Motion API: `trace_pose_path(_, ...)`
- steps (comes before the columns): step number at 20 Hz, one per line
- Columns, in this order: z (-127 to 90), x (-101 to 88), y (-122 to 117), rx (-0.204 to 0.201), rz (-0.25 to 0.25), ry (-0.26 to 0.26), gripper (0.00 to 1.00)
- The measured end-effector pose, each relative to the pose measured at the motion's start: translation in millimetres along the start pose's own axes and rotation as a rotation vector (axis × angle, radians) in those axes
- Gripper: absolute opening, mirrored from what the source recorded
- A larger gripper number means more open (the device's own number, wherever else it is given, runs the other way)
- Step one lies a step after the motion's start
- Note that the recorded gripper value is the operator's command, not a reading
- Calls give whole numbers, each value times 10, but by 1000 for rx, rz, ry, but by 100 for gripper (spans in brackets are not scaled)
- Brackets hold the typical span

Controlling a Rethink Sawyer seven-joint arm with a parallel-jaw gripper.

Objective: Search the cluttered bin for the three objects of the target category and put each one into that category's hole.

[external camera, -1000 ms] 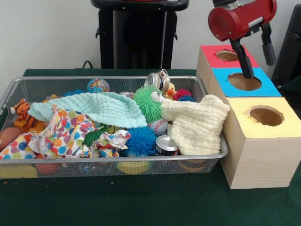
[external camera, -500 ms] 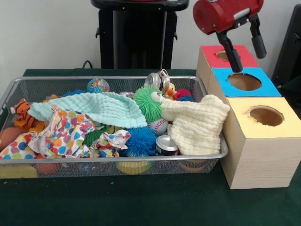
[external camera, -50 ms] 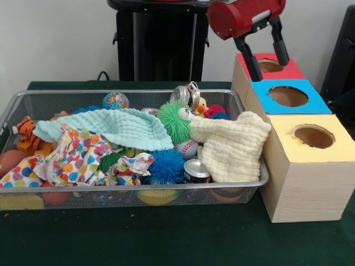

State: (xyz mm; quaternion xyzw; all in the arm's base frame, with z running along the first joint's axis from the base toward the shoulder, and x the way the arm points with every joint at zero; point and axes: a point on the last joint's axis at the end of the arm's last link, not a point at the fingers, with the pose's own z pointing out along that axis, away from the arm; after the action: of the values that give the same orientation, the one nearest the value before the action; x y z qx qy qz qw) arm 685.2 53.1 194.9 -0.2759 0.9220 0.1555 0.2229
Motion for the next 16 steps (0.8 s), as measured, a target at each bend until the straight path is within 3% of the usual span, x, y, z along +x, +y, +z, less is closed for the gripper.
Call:
trace_pose_path(8, 176, 381, 79, -1, -66, 3, 100)
trace_pose_path(16, 333, 579, 306, -15, -137, -19, 100)
